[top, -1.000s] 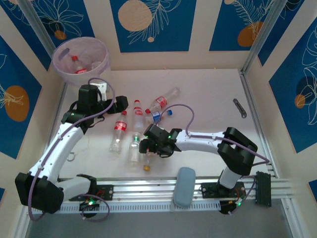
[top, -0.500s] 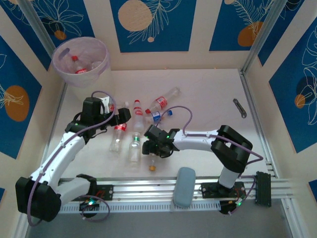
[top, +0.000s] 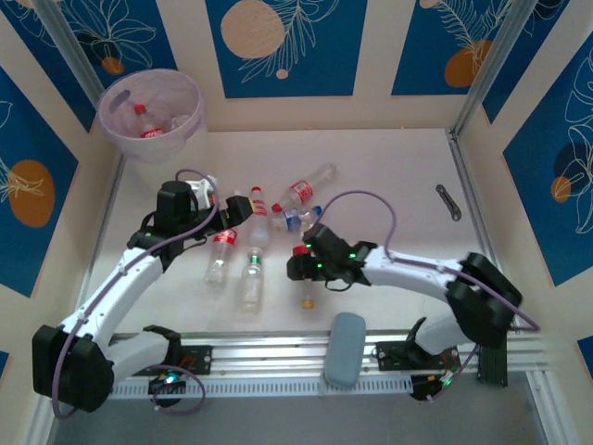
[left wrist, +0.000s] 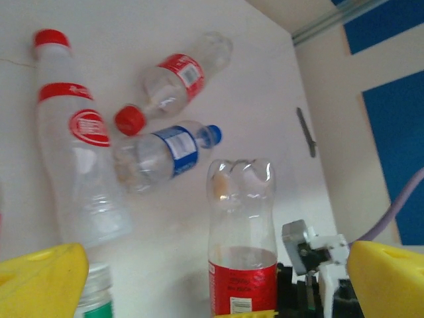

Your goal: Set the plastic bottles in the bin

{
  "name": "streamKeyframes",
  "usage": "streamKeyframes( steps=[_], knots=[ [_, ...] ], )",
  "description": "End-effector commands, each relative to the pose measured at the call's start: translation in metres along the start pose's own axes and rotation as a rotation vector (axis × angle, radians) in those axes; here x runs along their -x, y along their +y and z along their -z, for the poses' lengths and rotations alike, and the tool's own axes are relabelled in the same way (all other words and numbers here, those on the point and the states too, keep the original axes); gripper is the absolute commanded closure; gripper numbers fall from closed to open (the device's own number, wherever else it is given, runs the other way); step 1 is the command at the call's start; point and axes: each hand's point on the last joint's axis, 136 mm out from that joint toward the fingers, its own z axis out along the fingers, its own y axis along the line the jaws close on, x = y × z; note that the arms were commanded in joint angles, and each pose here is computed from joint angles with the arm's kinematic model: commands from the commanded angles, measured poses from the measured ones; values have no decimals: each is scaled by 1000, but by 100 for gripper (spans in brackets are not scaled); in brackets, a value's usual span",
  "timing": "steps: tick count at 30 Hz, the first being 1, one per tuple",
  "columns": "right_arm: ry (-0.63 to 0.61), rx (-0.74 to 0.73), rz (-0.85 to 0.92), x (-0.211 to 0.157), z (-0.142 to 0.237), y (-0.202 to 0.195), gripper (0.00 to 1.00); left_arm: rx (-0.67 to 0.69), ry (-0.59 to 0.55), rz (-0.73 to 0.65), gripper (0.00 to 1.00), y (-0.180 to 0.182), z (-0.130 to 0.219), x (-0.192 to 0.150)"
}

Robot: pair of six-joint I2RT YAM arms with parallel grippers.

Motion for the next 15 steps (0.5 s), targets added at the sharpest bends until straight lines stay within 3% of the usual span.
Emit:
streamKeyframes(
  steps=[1, 8, 15],
  knots=[
    [-88, 269, 211, 20, 26, 25, 38, -127, 22, -13, 0, -31, -3, -3],
    [-51, 493, 245, 31, 66, 27, 40, -294, 62, 25, 1, -63, -30, -21],
    [-67, 592, 221, 38, 77, 39, 43, -395, 128, -27, 8, -102, -70, -48]
  ],
)
